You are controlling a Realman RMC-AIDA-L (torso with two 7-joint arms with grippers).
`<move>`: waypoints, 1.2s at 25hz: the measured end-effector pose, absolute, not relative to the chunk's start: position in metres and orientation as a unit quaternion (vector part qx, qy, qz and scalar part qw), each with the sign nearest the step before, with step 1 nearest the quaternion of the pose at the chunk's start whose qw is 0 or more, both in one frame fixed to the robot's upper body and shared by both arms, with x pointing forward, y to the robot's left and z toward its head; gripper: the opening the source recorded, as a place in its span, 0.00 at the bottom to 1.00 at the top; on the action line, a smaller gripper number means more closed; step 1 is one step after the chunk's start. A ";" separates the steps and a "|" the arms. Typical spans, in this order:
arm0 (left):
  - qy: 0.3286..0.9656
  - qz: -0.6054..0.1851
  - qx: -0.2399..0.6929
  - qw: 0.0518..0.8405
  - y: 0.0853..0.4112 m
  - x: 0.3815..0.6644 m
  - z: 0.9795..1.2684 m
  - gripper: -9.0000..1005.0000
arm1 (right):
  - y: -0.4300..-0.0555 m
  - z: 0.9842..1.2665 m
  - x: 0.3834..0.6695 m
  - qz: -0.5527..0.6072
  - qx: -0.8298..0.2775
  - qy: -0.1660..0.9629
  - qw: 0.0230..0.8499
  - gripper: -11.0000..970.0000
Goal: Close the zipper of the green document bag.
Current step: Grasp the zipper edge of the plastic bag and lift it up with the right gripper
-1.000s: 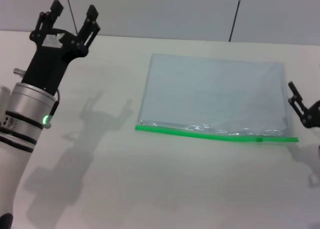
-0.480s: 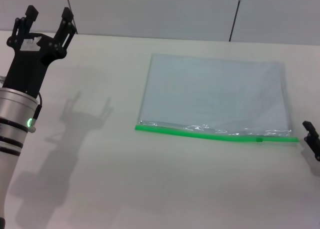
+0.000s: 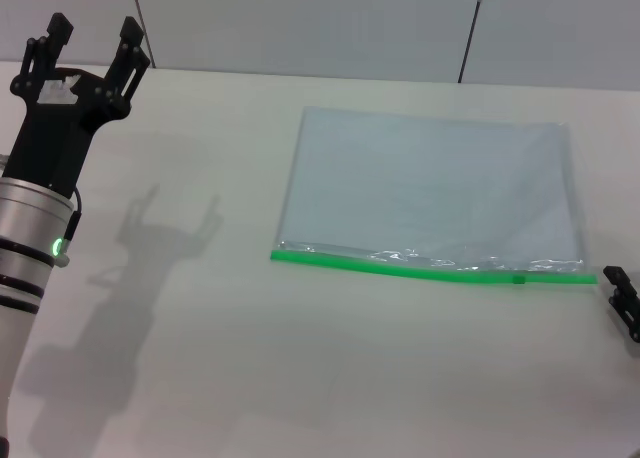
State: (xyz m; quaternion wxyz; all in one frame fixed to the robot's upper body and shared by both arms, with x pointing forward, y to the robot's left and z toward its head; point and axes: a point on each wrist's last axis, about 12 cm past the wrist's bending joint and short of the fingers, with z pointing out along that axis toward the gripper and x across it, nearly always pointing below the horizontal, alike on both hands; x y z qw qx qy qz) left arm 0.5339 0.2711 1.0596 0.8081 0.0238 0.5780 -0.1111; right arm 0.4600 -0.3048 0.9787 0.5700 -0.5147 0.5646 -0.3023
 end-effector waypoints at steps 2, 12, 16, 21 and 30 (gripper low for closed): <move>0.578 -0.111 0.024 0.808 0.271 0.534 1.060 0.83 | -0.305 0.978 0.459 -0.307 -0.520 0.561 0.565 0.71; 0.575 -0.112 0.024 0.810 0.271 0.534 1.060 0.83 | -0.297 0.973 0.460 -0.306 -0.539 0.560 0.550 0.71; 0.575 -0.112 0.023 0.810 0.271 0.534 1.060 0.83 | -0.293 0.973 0.462 -0.307 -0.545 0.557 0.547 0.71; 0.575 -0.114 0.023 0.810 0.271 0.534 1.060 0.83 | -0.283 0.974 0.465 -0.298 -0.553 0.548 0.553 0.71; 0.574 -0.116 0.022 0.810 0.270 0.535 1.061 0.83 | -0.265 0.977 0.476 -0.285 -0.563 0.537 0.560 0.71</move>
